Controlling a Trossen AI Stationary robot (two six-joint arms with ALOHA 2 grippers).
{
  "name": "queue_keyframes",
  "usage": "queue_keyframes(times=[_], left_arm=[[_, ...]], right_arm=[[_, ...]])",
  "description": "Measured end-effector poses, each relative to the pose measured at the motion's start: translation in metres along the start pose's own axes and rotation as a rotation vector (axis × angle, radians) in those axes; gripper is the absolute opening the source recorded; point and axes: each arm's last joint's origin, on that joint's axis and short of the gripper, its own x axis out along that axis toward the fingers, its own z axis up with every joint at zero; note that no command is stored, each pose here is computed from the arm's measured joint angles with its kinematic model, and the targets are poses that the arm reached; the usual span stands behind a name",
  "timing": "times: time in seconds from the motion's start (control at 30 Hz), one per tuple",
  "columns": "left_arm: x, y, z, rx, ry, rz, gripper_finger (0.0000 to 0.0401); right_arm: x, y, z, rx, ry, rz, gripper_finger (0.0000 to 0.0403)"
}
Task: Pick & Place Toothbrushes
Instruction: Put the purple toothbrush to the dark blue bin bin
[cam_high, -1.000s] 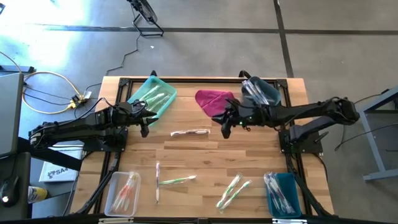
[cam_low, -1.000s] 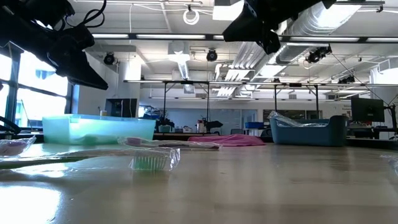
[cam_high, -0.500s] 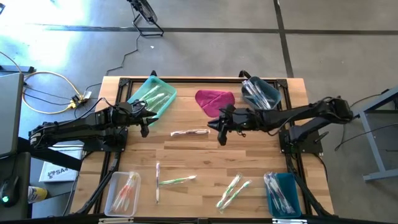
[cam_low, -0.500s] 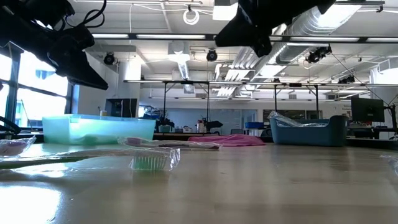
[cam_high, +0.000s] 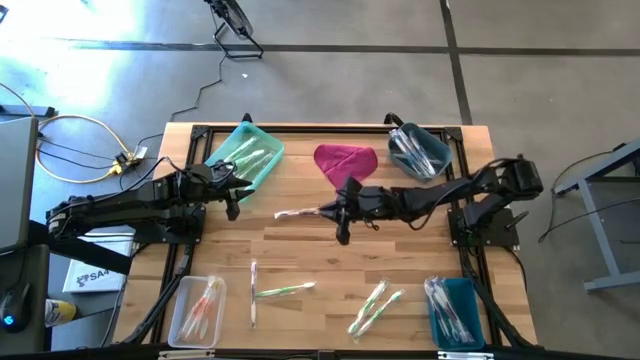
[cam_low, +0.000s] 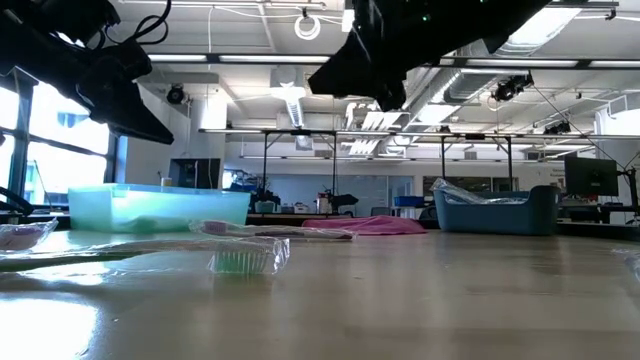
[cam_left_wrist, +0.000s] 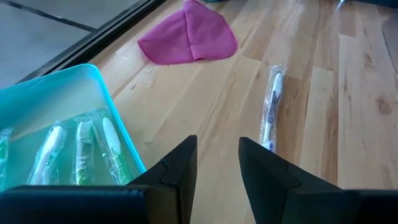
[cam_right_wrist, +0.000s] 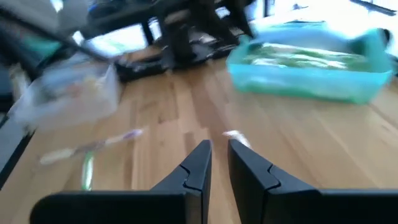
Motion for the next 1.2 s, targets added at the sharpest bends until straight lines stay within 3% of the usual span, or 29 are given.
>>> queue_keyframes(times=[0.37, 0.83, 1.07, 1.2], left_arm=[[0.000, 0.000, 0.000, 0.006, -0.001, 0.001, 0.0116], [0.000, 0.000, 0.000, 0.006, -0.001, 0.001, 0.0116], [0.000, 0.000, 0.000, 0.006, -0.001, 0.001, 0.0116], [0.000, 0.000, 0.000, 0.006, -0.001, 0.001, 0.0116]], right_arm=[[-0.005, 0.024, 0.002, -0.214, -0.093, 0.001, 0.0048], [0.000, 0.001, -0.002, -0.169, 0.006, -0.075, 0.0141], [0.006, -0.012, -0.006, -0.123, 0.031, -0.105, 0.0139], [0.021, -0.016, -0.023, -0.129, 0.078, -0.117, 0.0136]])
